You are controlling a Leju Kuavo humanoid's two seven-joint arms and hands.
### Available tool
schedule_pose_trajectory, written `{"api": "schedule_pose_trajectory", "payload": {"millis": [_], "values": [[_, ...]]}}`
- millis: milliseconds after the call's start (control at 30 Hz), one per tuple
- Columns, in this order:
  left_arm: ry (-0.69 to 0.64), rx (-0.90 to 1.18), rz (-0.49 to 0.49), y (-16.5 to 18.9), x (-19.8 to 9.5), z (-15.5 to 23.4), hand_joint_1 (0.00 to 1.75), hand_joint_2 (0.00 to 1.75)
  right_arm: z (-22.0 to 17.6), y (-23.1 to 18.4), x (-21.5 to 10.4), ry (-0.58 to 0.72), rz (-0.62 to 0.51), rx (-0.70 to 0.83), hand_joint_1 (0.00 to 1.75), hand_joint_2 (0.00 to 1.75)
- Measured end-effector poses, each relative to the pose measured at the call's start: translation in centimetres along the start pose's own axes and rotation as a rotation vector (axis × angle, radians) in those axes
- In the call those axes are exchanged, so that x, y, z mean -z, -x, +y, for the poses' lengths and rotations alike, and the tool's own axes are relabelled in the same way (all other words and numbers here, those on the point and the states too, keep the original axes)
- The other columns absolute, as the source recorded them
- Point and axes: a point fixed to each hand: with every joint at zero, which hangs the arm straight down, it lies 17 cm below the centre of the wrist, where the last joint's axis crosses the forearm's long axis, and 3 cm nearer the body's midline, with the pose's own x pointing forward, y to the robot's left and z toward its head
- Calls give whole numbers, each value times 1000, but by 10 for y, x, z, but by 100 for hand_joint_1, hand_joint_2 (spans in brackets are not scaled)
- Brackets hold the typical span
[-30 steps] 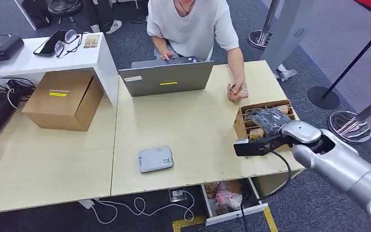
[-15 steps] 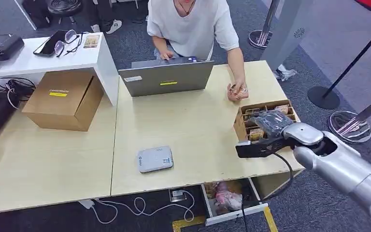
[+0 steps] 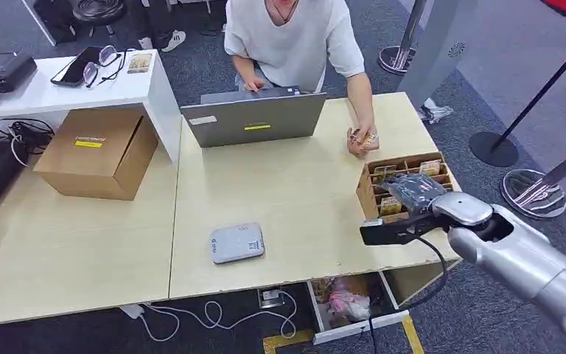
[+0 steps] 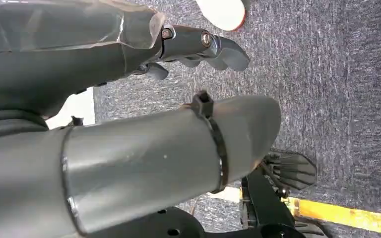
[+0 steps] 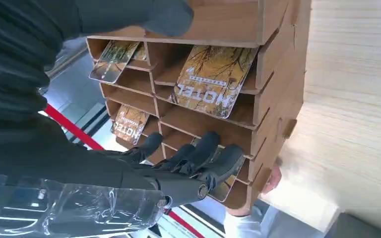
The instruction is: Pass the card to the sensor for recognition and then transmit it.
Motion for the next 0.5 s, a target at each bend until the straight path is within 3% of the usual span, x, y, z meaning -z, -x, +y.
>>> {"api": "schedule_pose_trajectory", "payload": {"millis": [133, 200, 333, 400, 467, 500], "values": [[0, 1, -1, 0, 0, 0, 0, 0, 2, 0, 0, -5, 0, 1, 45, 175], [0, 0, -1, 0, 0, 0, 0, 0, 3, 0, 0, -6, 0, 1, 58, 175], [0, -2, 0, -1, 0, 0, 0, 0, 5, 0, 0, -16, -2, 2, 66, 175], [-1, -4, 0, -1, 0, 0, 0, 0, 6, 0, 0, -19, -6, 3, 98, 175], [-1, -8, 1, -1, 0, 0, 0, 0, 4, -1, 1, -16, -7, 4, 115, 175], [-2, -9, 2, -1, 0, 0, 0, 0, 2, 0, 2, -15, -8, 5, 112, 175]]}}
